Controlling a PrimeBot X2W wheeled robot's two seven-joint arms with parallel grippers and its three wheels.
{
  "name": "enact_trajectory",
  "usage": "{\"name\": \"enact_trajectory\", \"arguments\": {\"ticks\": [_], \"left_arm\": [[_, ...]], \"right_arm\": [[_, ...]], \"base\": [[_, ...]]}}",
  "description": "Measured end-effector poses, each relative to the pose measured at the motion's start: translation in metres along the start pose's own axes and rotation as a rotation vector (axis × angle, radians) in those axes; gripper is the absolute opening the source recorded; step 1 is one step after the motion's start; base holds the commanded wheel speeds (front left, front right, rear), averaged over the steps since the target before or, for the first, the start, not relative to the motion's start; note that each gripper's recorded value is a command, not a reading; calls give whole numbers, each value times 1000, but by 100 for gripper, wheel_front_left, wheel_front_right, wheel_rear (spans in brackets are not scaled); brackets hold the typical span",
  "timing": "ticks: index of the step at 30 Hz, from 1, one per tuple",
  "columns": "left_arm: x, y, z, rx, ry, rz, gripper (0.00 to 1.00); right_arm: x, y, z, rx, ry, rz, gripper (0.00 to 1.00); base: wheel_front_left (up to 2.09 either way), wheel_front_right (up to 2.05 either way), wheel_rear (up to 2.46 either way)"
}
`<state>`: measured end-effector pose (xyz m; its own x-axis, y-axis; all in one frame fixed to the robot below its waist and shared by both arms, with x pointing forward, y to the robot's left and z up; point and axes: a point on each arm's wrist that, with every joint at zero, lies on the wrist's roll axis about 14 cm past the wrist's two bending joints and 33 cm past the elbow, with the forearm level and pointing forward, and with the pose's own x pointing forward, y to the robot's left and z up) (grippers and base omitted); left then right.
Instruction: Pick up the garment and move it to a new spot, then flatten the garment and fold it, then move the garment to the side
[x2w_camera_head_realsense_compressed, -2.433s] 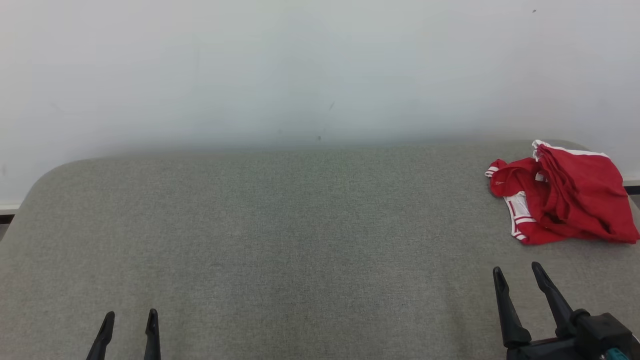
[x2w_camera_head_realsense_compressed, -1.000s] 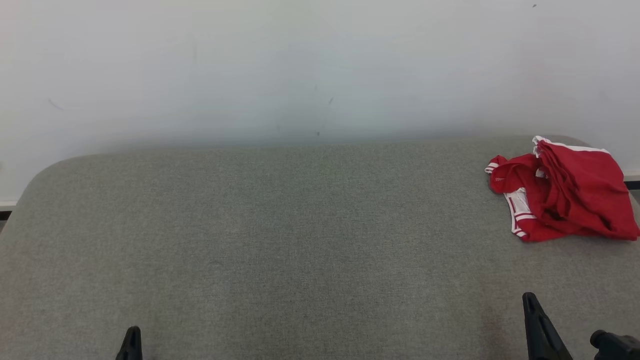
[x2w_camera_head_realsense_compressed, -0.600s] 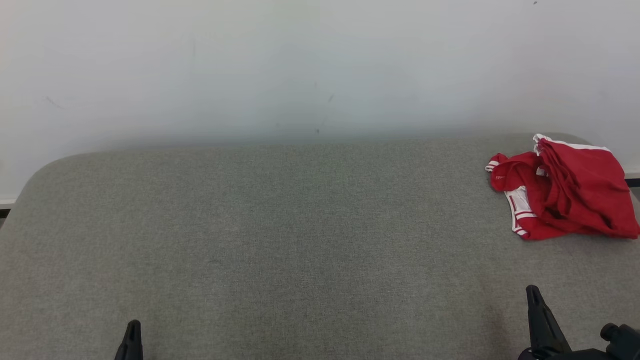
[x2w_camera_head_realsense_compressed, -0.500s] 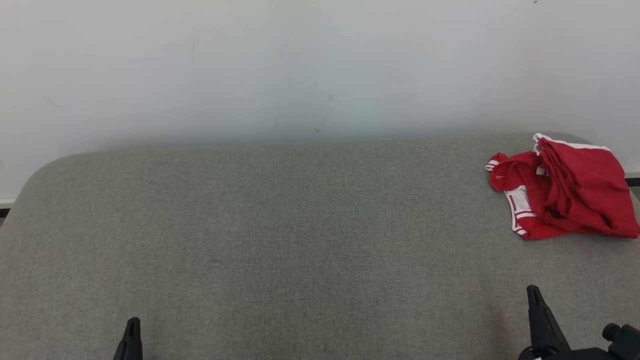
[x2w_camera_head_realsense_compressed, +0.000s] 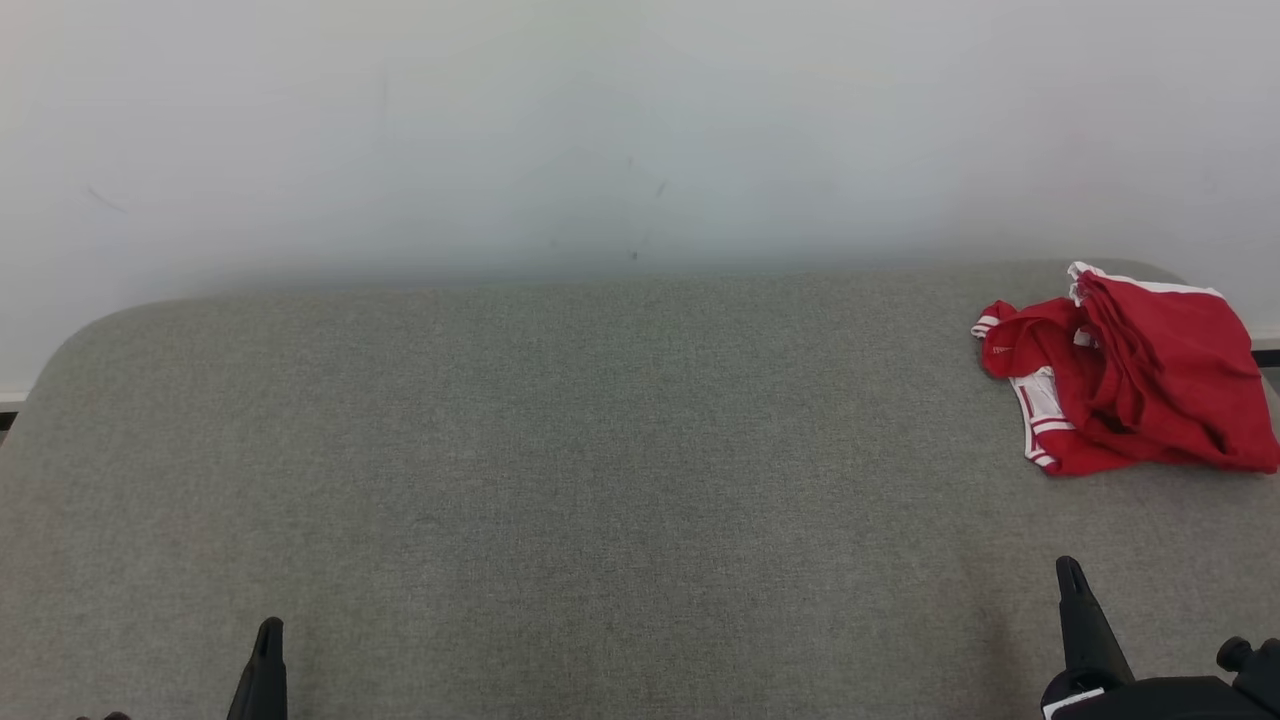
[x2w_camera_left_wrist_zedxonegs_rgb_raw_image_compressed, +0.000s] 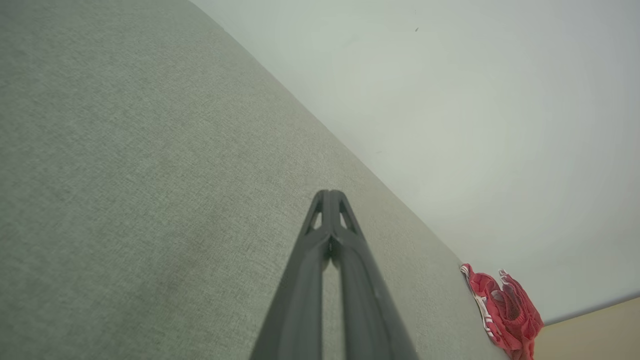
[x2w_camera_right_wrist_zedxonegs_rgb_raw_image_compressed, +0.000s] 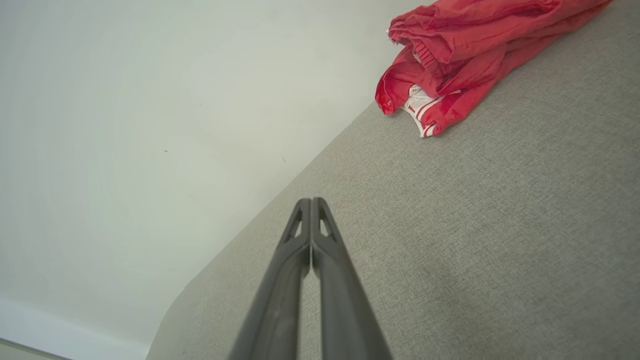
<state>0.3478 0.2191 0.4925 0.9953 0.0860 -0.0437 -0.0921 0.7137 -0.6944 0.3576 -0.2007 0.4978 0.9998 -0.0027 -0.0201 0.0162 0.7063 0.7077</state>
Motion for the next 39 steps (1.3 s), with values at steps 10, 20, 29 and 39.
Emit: {"name": "enact_trajectory", "arguments": {"ticks": [10,20,29,39], "left_arm": [[6,-3,-2,-129,14,-4,0],[11,-6,-3,-257,25,-8,0],[16,-8,-5,-347,37,-11,0],[20,-12,-5,-444,43,-20,0]], "right_arm": [[5,0,1,124,0,-8,0],[9,0,2,249,1,-12,0],[13,1,2,341,3,-13,0],[16,1,2,433,2,-13,0]], "base": [[0,0,0],[0,0,0],[0,0,0],[0,0,0]]}}
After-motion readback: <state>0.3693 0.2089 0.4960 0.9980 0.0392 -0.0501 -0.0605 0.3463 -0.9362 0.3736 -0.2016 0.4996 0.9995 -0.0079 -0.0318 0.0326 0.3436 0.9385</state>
